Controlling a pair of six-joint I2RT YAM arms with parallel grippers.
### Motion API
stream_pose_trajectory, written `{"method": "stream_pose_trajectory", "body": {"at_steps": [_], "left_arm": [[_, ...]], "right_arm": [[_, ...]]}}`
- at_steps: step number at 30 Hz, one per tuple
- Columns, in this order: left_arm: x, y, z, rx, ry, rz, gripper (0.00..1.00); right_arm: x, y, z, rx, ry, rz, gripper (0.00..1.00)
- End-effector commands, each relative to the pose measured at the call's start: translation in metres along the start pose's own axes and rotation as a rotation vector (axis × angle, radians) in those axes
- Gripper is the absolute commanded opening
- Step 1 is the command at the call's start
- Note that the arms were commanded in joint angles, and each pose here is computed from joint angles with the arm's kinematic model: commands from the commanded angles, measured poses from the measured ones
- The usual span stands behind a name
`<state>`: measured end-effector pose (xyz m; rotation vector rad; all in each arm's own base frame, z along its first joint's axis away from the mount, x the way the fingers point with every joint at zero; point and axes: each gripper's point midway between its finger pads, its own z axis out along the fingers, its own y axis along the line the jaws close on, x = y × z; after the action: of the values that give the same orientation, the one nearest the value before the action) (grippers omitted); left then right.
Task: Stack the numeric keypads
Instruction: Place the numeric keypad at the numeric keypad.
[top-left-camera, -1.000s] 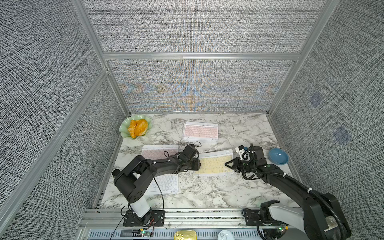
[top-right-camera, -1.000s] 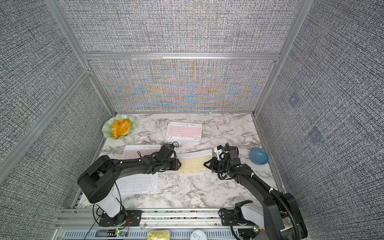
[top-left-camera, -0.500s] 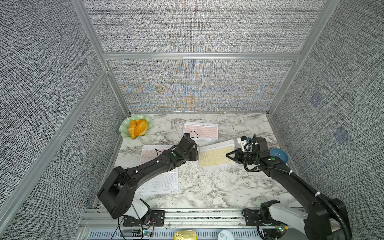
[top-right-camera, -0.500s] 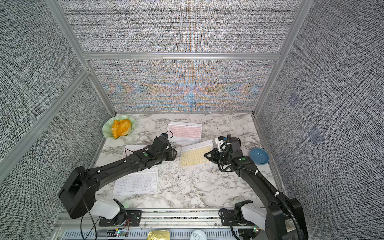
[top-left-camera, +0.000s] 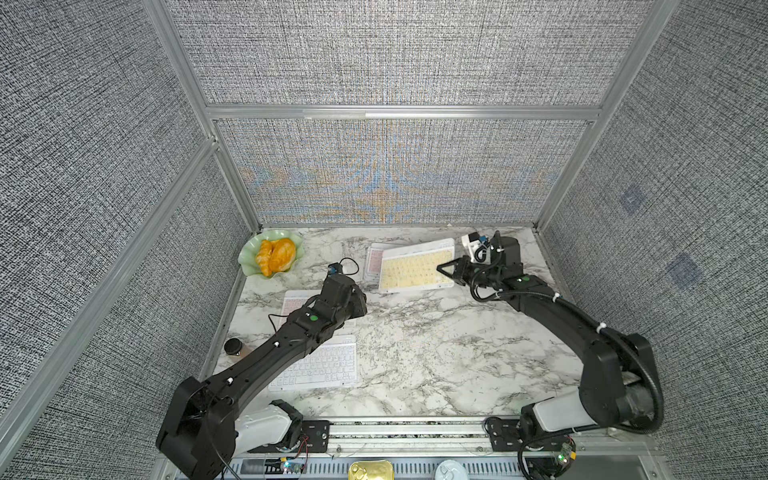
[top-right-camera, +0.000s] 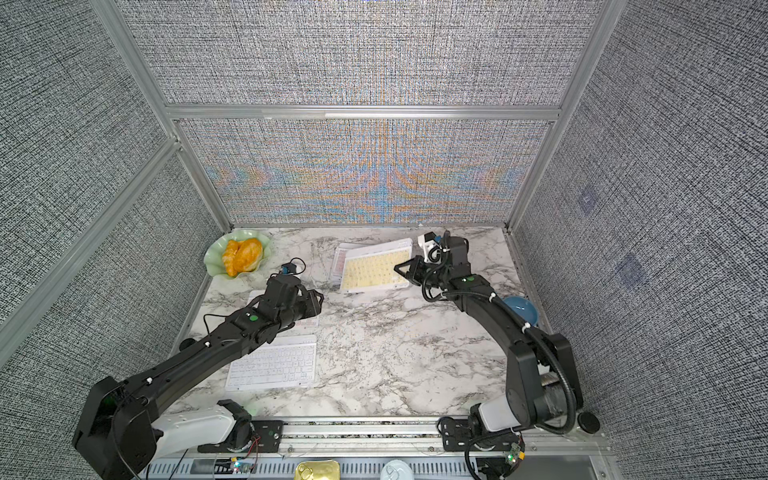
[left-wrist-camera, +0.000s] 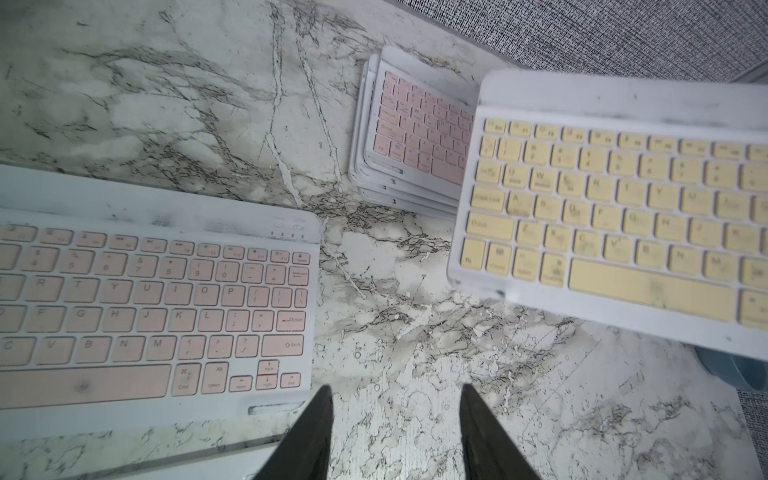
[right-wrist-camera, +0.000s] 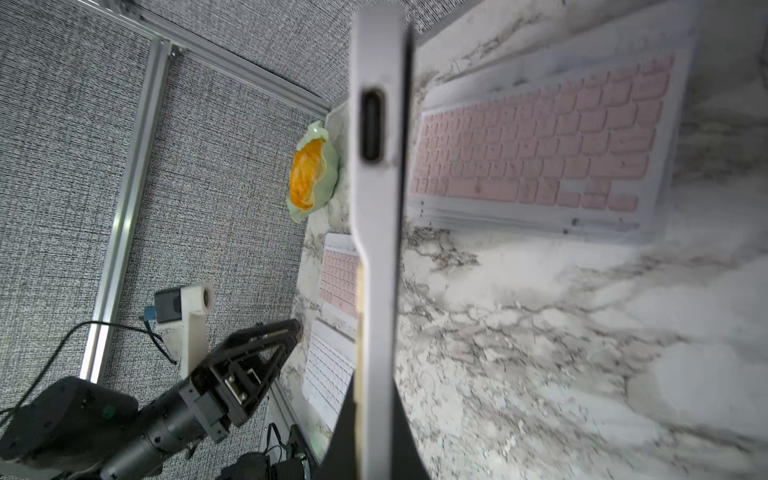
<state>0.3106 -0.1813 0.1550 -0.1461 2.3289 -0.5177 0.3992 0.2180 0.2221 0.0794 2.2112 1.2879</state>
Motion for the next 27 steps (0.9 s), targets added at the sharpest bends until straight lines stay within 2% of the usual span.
{"method": "stream_pose_trajectory", "body": {"at_steps": [1, 7, 13, 19, 27], "left_arm": [[-0.007, 0.005, 0.000, -0.016, -0.026, 0.010, 0.50], [-0.004, 0.009, 0.002, -0.005, -0.028, -0.016, 0.50], [-0.002, 0.017, 0.002, -0.024, -0.021, -0.019, 0.50], [0.000, 0.024, 0.001, -0.036, -0.024, -0.034, 0.51], [0.004, 0.026, 0.007, -0.045, -0.005, -0.036, 0.51]], "right_arm": [[-0.031, 0.015, 0.019, -0.081, -0.049, -0.036, 0.00], [-0.061, -0.004, 0.060, -0.089, -0.057, -0.022, 0.00], [-0.072, -0.030, 0.095, -0.065, -0.018, 0.009, 0.00], [-0.068, -0.052, 0.112, -0.064, 0.025, 0.060, 0.00], [-0.062, -0.078, 0.110, -0.050, 0.051, 0.116, 0.00]]}}
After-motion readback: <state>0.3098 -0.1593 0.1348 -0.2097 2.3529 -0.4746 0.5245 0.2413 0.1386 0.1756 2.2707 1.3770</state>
